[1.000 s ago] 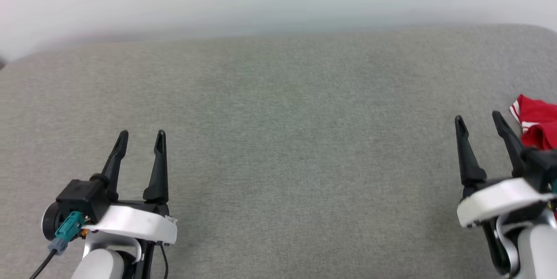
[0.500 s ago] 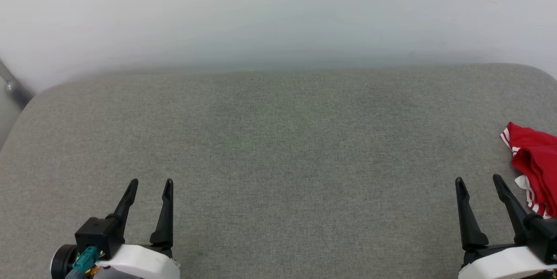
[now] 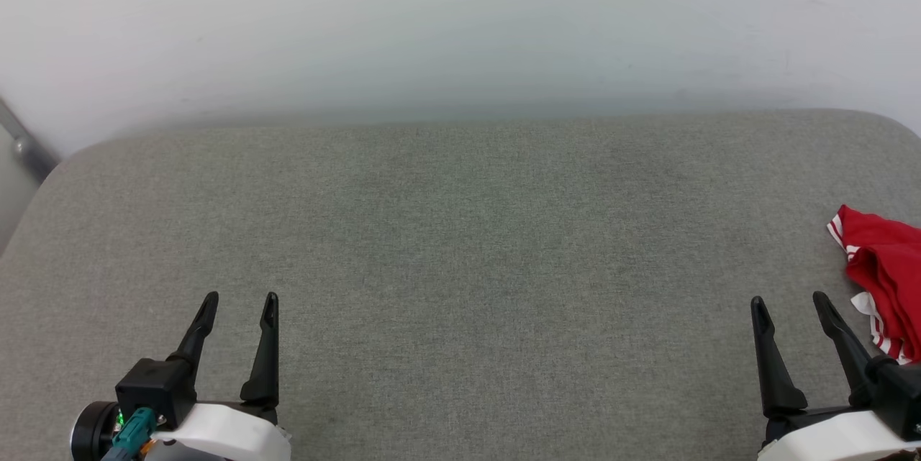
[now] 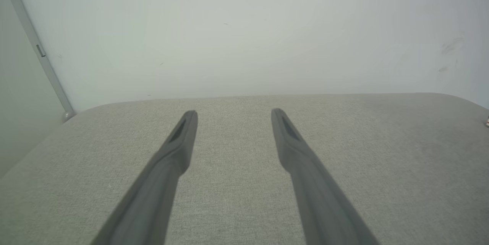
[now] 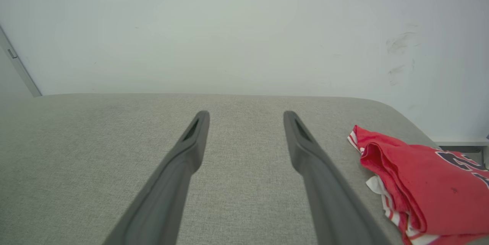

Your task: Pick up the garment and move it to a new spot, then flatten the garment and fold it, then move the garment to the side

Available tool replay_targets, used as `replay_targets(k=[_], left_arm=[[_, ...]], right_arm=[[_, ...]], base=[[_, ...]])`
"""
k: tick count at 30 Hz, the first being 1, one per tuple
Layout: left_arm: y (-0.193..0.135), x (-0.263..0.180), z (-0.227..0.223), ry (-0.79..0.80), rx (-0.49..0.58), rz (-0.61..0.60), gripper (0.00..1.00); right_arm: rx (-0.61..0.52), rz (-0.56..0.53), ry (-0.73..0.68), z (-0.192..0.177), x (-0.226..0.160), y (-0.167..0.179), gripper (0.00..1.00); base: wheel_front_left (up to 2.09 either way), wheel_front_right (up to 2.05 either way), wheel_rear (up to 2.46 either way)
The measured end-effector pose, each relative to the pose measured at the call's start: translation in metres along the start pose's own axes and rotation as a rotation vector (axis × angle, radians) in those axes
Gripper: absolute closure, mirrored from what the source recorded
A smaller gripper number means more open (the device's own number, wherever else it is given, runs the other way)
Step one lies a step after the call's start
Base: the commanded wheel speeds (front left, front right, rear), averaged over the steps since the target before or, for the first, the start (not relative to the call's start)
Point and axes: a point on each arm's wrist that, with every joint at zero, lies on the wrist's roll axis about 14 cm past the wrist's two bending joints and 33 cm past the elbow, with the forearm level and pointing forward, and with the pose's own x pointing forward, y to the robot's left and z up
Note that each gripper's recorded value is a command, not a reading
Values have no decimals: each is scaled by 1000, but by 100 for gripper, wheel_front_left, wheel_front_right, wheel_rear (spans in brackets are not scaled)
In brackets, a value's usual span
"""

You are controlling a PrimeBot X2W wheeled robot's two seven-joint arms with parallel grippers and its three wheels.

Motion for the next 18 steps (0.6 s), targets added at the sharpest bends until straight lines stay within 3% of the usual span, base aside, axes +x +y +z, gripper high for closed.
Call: replay_targets(k=[16, 17, 18], left_arm=[[1, -4, 2, 8, 2, 10, 0], [0, -5, -2, 18, -2, 12, 100], [-1, -7, -6, 31, -7, 15, 100]], right_arm=[[21, 9, -7, 0, -1, 3, 0], [23, 9, 3, -3, -1, 3, 100], [25, 9, 14, -6, -2, 3, 100]], base=[[0, 0, 0], [0, 0, 0], [0, 0, 0]])
